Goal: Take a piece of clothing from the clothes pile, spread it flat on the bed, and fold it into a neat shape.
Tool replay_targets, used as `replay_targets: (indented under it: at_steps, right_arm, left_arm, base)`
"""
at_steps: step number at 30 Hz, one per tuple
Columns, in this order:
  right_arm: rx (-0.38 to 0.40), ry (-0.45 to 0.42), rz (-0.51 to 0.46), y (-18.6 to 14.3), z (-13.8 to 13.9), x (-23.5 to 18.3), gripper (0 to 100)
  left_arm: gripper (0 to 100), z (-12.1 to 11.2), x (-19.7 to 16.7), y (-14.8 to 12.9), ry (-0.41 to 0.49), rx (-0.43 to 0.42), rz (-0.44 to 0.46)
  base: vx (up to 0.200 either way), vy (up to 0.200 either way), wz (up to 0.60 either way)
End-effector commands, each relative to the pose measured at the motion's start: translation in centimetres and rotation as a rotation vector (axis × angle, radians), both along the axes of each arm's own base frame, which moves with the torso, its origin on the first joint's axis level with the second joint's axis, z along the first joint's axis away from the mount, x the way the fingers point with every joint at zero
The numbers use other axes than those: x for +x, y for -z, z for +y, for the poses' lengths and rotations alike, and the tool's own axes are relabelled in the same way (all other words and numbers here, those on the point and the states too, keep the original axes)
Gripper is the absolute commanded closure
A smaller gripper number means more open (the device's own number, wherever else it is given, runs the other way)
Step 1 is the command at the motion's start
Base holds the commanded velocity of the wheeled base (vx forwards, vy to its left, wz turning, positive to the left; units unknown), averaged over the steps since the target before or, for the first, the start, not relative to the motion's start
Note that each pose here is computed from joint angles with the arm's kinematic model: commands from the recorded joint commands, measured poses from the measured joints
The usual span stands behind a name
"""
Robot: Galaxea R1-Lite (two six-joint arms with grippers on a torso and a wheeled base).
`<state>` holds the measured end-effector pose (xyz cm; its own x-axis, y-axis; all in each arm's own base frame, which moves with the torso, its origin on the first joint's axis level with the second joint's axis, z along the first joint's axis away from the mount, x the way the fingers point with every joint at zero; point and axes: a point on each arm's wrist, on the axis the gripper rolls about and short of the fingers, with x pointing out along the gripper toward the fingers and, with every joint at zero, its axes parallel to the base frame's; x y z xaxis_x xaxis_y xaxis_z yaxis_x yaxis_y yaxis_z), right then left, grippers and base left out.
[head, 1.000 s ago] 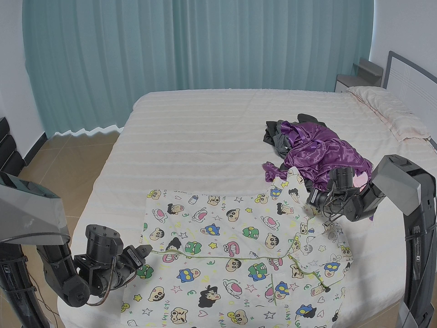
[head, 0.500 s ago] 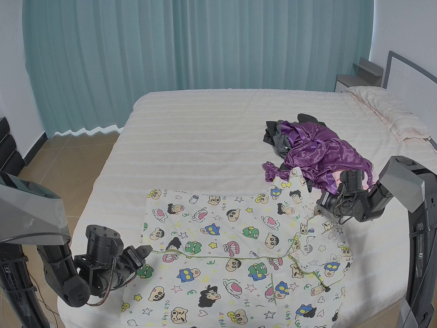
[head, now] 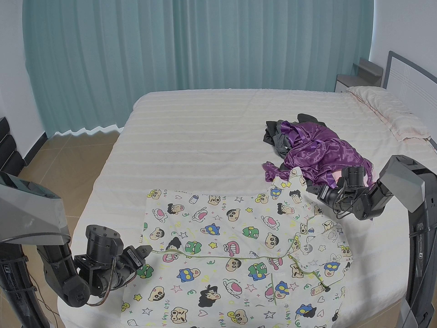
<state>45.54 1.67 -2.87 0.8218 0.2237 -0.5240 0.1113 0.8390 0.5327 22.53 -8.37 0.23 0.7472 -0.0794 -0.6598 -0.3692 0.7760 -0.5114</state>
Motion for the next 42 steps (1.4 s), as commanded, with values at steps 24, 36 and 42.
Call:
replay_targets:
  at_steps: [24,36,42]
  right_arm:
    - [0.103,-0.008,0.063,0.5,0.6,-0.2,100]
    - [0.086,0.007,0.112,0.9,0.0,-1.8,100]
    - [0.085,0.010,0.104,0.6,-0.1,-1.8,0]
  left_arm:
    - [0,0.0,-0.1,0.1,-0.002,-0.001,0.004]
    - [0,0.0,-0.1,0.3,-0.001,0.006,0.012]
    - [0,0.0,-0.1,0.3,-0.001,0.006,0.012]
  base:
    - [0.000,0.000,0.00]
    - [0.000,0.000,0.00]
    - [0.000,0.000,0.00]
